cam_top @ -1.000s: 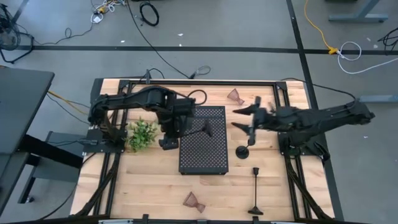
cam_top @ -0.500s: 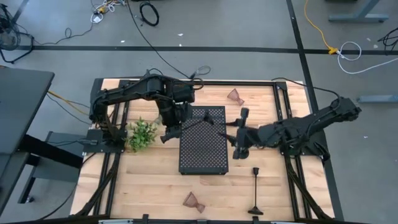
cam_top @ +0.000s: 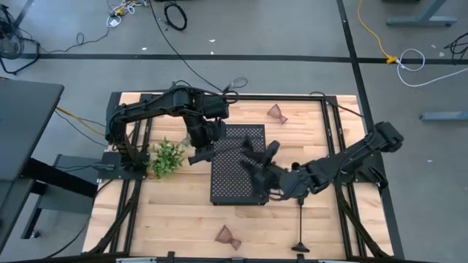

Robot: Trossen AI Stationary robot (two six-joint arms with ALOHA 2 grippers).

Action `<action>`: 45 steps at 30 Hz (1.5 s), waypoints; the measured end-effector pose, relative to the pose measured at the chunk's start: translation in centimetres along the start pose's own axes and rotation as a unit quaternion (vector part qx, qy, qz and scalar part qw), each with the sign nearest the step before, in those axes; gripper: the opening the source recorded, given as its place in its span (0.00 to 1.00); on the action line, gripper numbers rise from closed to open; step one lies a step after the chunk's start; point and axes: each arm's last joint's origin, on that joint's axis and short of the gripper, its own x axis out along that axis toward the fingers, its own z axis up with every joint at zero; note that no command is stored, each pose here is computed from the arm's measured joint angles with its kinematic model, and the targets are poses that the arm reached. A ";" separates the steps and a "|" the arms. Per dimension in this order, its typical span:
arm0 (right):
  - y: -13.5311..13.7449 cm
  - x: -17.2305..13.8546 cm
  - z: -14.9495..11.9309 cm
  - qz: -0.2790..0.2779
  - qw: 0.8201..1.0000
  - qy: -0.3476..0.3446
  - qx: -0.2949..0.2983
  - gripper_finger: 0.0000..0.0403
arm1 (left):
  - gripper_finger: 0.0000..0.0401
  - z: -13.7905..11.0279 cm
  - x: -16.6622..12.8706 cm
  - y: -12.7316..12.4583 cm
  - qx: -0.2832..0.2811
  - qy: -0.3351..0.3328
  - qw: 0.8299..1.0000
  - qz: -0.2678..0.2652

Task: Pick & Place candle stick holders
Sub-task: Put the left black candle holder on the shelf

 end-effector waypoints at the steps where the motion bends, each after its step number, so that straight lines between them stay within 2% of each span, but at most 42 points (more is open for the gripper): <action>1: 0.4 0.2 0.1 0.000 1.000 0.003 -0.011 0.40 | 0.04 0.0 0.0 0.0 0.000 0.001 1.000 -0.002; 5: 1.7 1.3 0.5 -0.024 0.998 0.028 -0.044 0.42 | 0.03 0.0 0.0 0.0 0.009 0.001 1.000 -0.005; 8: 2.4 1.9 0.9 -0.030 0.999 0.022 -0.032 0.44 | 0.04 0.0 0.0 0.0 0.012 0.000 1.000 -0.004; 13: 3.7 2.7 0.7 -0.031 0.998 0.025 -0.047 0.44 | 0.03 0.1 0.0 -0.1 0.015 -0.003 1.000 -0.006; 20: 3.3 4.2 0.0 -0.054 0.996 0.050 -0.046 0.42 | 0.05 0.1 0.0 -0.1 0.016 -0.003 1.000 -0.007; 25: 2.9 5.4 -0.5 -0.046 0.997 0.047 -0.033 0.39 | 0.03 0.1 0.0 -0.1 0.015 -0.003 1.000 -0.007; 31: 2.7 5.8 -0.6 -0.049 0.997 0.049 -0.022 0.29 | 0.04 0.1 0.0 0.0 0.017 -0.003 1.000 -0.006; 39: 3.0 5.8 -1.0 -0.035 0.997 0.054 -0.045 0.04 | 0.03 0.1 0.0 0.0 0.023 -0.002 1.000 -0.004; 45: 3.1 5.8 -1.2 -0.033 0.997 0.060 -0.041 0.01 | 0.06 0.1 0.0 0.0 0.025 -0.005 1.000 -0.003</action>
